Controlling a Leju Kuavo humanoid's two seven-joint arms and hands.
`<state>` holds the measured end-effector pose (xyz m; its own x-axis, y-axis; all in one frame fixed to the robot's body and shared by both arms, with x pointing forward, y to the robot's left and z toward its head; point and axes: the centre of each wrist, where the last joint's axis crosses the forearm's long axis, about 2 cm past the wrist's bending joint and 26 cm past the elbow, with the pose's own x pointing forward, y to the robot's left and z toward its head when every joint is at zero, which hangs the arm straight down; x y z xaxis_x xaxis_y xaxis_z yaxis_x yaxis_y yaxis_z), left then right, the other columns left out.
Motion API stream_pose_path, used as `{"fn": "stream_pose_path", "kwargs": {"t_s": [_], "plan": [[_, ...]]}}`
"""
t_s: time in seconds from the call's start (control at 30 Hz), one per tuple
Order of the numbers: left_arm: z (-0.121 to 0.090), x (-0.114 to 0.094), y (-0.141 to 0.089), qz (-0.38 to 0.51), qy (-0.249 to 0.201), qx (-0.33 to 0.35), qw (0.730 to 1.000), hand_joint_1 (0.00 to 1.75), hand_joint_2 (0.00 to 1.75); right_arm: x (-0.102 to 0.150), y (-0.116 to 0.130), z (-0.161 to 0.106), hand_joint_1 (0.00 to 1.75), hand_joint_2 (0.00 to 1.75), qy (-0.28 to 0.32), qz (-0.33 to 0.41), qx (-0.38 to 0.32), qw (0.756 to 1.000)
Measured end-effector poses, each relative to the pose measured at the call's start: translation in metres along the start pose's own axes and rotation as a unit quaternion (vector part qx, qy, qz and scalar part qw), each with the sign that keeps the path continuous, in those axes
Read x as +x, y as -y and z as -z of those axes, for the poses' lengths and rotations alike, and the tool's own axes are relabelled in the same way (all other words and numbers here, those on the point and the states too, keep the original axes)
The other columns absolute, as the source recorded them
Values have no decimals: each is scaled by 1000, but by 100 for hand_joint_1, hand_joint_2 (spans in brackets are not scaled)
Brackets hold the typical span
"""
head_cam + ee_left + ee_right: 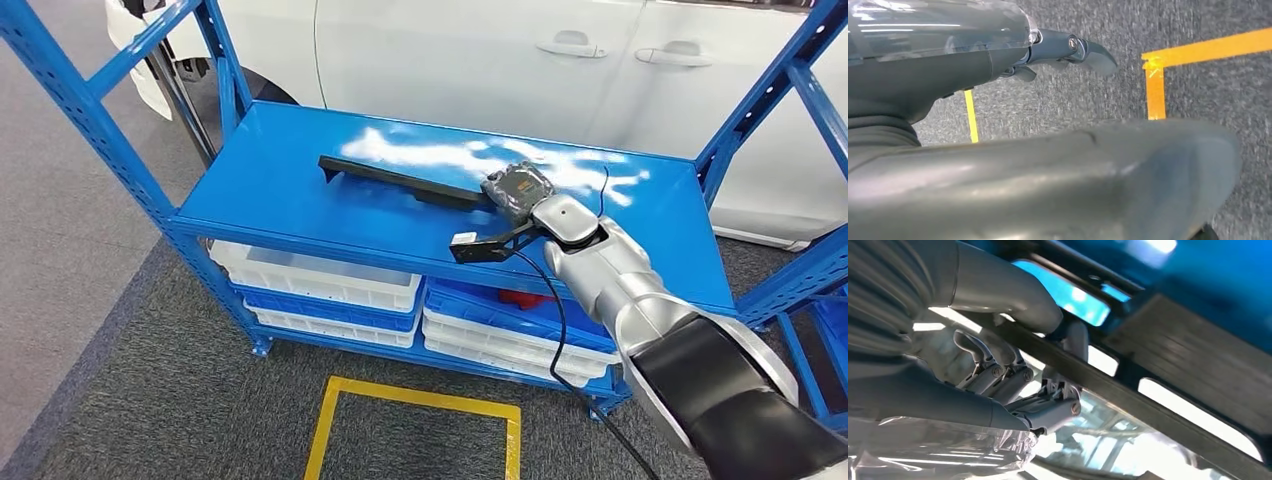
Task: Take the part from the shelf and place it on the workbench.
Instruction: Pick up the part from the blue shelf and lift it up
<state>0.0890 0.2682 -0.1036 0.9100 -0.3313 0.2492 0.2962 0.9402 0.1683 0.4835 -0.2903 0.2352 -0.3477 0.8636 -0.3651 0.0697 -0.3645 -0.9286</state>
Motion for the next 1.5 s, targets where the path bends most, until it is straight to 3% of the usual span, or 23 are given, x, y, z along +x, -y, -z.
{"fn": "stream_pose_path", "kwargs": {"t_s": [0.13,0.27,0.53,0.8,0.93,1.07,1.17,1.33,1.5], "plan": [[0,-2,0,0,-1,0,1000,0,0,-4,8,1,174,175,40,120,-49,991],[0,-1,0,1,0,2,1000,0,0,-5,33,6,175,175,81,227,-106,965],[-1,-6,1,-10,0,10,1000,0,0,-3,95,-1,175,175,188,407,-219,867],[-1,-10,1,-21,-3,14,1000,0,0,10,109,-20,175,175,282,491,-245,787],[-1,-12,2,-26,-3,20,999,0,175,25,100,-31,175,175,329,554,-244,725],[-2,-19,3,-37,-4,27,999,0,175,62,63,-56,175,175,377,638,-232,631],[-3,-24,5,-41,-6,29,999,0,175,85,42,-75,175,175,390,666,-228,594],[-3,-26,8,-48,-4,33,998,0,175,123,14,-106,175,175,401,692,-213,560],[-4,-27,8,-49,5,50,998,0,175,157,-10,-138,175,175,401,709,-176,553]]}}
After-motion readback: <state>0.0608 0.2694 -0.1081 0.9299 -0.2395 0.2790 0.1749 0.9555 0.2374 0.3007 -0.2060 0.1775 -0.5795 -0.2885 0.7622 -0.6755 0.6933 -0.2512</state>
